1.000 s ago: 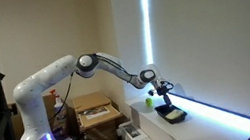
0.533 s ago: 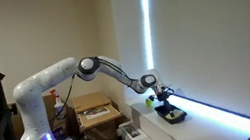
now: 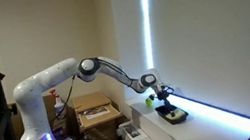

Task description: Remove the object in the tray and put it on the side table.

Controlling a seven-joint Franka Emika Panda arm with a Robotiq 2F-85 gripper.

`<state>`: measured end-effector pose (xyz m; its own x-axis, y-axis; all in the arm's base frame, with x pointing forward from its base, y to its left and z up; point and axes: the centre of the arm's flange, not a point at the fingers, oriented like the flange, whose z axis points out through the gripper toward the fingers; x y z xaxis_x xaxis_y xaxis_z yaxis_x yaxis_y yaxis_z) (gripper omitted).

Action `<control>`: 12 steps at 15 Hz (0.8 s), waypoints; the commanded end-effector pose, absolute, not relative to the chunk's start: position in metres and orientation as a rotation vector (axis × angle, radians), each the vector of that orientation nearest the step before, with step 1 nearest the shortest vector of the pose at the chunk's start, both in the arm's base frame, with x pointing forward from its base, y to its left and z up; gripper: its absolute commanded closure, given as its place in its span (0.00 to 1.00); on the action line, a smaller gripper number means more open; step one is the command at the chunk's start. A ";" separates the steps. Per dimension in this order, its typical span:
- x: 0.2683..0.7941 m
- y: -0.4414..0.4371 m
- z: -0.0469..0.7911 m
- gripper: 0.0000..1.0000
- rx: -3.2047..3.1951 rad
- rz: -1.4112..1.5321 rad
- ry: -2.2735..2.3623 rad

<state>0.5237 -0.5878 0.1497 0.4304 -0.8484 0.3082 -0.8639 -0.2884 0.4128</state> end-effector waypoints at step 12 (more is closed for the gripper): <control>0.523 -0.554 0.313 0.98 2.491 0.034 -1.571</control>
